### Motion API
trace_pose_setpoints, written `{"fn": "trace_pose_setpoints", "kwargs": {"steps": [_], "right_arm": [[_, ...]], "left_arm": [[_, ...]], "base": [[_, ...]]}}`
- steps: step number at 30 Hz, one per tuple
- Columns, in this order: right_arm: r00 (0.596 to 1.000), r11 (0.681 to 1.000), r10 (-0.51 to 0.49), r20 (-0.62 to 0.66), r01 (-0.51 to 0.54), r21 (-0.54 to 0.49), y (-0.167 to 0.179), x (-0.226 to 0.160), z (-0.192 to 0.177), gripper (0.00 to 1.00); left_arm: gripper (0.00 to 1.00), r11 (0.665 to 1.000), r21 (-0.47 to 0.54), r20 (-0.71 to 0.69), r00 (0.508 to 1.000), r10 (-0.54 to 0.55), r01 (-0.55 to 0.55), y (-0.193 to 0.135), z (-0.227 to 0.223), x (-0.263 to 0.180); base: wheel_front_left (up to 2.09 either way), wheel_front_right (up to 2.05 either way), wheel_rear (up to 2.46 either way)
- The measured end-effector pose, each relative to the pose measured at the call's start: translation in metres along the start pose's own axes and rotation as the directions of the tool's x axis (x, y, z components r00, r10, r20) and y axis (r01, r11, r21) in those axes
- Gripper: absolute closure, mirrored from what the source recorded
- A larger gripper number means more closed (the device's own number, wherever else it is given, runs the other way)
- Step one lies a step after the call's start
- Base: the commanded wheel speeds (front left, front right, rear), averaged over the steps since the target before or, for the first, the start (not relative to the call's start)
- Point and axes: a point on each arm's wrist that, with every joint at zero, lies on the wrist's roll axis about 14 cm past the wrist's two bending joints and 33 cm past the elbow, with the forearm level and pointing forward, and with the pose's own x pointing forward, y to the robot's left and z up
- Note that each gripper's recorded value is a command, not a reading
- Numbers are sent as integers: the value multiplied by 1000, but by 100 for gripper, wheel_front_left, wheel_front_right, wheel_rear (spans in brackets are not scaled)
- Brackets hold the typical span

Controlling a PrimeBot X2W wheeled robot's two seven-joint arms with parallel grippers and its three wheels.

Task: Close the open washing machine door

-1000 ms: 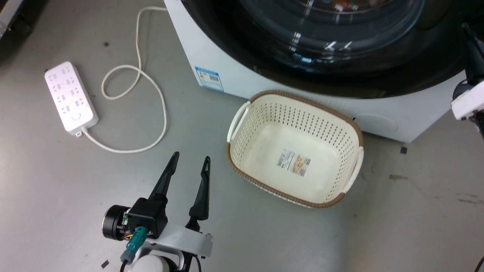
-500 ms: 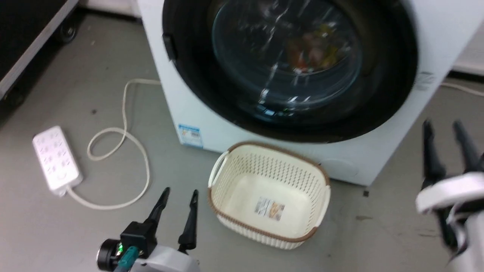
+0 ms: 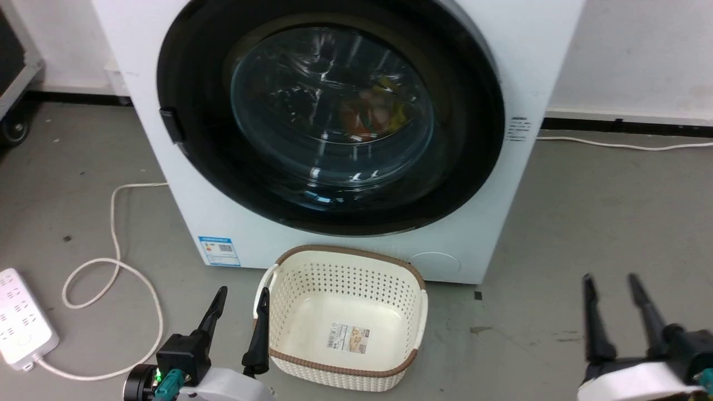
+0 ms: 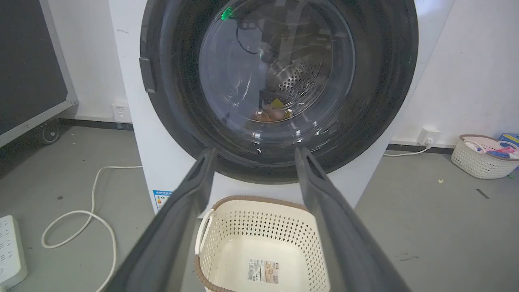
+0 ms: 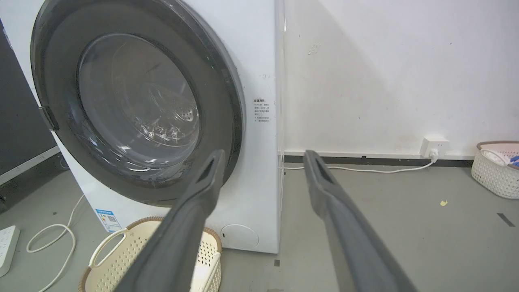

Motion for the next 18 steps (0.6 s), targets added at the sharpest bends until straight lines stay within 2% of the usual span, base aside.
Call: {"fn": "trace_pose_setpoints", "kwargs": {"steps": [4, 14, 15, 18], "right_arm": [[1000, 1000, 4, -26, -4, 12, 3, -12, -7, 0], [999, 999, 27, -29, -26, 26, 11, -10, -9, 0], [999, 999, 29, -30, -28, 26, 12, -10, -9, 100], [999, 999, 29, -30, -28, 26, 12, -9, -9, 100]], "left_arm": [[0, 1000, -10, 6, 1000, -15, 15, -5, 2, 4], [0, 1000, -10, -1, 1000, 27, -27, 5, -1, -1], [100, 1000, -11, -5, 1000, 29, -29, 6, -2, -1], [100, 1000, -12, -5, 1000, 28, -28, 6, -2, -1]], "base": [[0, 0, 0], [0, 0, 0], [0, 0, 0], [0, 0, 0]]}}
